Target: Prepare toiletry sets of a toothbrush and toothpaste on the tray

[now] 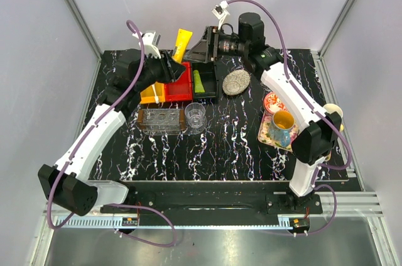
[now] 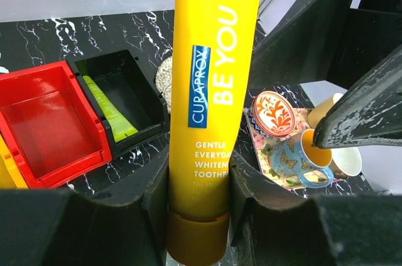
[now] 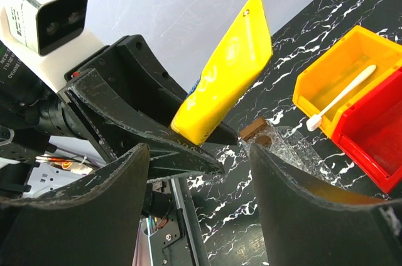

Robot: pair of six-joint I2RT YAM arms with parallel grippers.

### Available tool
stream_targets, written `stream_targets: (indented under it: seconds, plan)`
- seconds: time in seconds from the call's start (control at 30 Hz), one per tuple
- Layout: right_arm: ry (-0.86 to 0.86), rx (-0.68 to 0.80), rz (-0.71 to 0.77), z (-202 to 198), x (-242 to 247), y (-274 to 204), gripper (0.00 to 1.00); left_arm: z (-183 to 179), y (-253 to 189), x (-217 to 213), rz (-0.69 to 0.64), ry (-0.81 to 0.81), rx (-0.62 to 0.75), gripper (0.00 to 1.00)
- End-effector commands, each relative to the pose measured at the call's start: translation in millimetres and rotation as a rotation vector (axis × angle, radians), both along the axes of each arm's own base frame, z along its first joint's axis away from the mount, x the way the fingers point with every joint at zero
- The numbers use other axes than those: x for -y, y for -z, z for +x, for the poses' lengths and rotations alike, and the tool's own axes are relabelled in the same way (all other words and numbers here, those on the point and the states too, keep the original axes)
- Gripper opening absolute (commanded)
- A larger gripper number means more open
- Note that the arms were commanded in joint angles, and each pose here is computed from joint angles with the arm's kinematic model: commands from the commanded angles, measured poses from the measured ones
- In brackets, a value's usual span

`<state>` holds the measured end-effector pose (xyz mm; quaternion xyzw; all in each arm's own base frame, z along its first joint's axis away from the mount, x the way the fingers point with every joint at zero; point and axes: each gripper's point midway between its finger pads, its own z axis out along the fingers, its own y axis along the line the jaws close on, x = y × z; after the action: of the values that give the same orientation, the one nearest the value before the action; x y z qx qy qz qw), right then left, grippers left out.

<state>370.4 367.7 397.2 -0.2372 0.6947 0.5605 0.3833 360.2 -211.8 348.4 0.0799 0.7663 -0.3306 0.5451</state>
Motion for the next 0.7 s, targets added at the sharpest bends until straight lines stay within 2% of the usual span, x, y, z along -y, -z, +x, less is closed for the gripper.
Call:
stream_targets:
  seconds: [0.0,0.47,0.57,0.67]
  plan:
    - [-0.007,0.094,0.033,-3,-8,-28,0.70,1,-25,6,-0.056,0.011,0.079,0.00]
    - [-0.023,0.102,0.018,-2,-23,-22,0.65,0,-28,9,-0.056,0.018,0.090,0.00]
    - [-0.033,0.100,0.013,-4,-28,-20,0.61,0,-29,10,-0.061,0.022,0.090,0.00]
    - [-0.040,0.106,0.010,-5,-31,-19,0.53,-1,-29,10,-0.063,0.023,0.090,0.00]
